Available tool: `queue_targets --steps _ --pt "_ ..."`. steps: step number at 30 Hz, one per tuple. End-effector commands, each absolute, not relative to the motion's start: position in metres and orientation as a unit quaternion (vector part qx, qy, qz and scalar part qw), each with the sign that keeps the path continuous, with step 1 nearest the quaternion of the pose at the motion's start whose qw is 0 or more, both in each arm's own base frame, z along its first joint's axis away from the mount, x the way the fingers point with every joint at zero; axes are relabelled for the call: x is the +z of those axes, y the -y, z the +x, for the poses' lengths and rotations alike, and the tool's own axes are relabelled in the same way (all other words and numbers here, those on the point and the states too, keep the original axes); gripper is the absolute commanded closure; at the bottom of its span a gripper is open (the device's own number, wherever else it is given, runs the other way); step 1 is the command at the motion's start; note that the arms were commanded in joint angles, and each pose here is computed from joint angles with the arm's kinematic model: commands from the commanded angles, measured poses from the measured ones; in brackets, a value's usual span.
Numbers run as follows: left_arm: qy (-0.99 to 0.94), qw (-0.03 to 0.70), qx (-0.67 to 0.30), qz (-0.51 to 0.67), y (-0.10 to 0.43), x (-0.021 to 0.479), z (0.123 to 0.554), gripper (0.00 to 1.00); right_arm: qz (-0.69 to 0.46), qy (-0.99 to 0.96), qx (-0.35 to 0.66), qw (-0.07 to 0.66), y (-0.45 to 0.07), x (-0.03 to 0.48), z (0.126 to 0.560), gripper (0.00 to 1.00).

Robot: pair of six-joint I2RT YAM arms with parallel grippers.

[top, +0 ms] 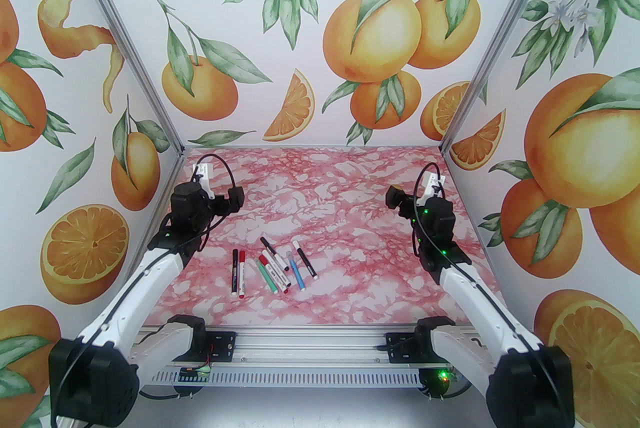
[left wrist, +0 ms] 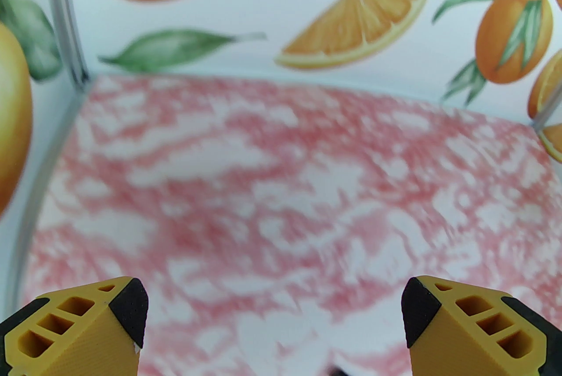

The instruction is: Open the pen caps

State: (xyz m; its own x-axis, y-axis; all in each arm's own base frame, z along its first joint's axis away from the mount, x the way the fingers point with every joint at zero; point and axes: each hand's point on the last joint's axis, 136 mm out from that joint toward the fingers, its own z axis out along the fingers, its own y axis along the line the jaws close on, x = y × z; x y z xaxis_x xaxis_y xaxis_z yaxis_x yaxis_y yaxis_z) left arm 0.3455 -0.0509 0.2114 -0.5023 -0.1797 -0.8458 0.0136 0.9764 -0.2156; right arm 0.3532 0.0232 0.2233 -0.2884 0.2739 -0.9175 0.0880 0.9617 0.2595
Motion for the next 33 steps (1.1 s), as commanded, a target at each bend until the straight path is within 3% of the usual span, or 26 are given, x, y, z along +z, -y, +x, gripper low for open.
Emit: queue_targets --steps 1,9,16,25,28,33 --pt "-0.901 0.397 -0.145 -0.102 0.06 0.179 0.306 0.0 0.13 -0.842 0.095 0.515 -0.033 0.204 0.328 0.0" --pt "-0.937 0.273 -0.133 -0.171 0.051 0.128 0.25 0.01 0.104 -0.864 0.164 0.464 -0.072 0.203 0.3 0.0" --pt "-0.946 0.203 -0.131 -0.217 0.051 0.088 0.223 0.09 0.05 -0.88 0.198 0.429 -0.111 0.19 0.288 0.0" --pt "-0.957 0.146 -0.116 -0.222 0.052 0.055 0.215 0.27 -0.009 -0.884 0.251 0.396 -0.155 0.183 0.273 0.0" --pt "-0.962 0.135 -0.123 -0.203 0.058 0.05 0.219 0.41 -0.014 -0.883 0.261 0.389 -0.161 0.179 0.268 0.0" --pt "-0.965 0.129 -0.112 -0.197 0.056 0.043 0.22 0.49 -0.017 -0.882 0.27 0.387 -0.166 0.177 0.264 0.0"
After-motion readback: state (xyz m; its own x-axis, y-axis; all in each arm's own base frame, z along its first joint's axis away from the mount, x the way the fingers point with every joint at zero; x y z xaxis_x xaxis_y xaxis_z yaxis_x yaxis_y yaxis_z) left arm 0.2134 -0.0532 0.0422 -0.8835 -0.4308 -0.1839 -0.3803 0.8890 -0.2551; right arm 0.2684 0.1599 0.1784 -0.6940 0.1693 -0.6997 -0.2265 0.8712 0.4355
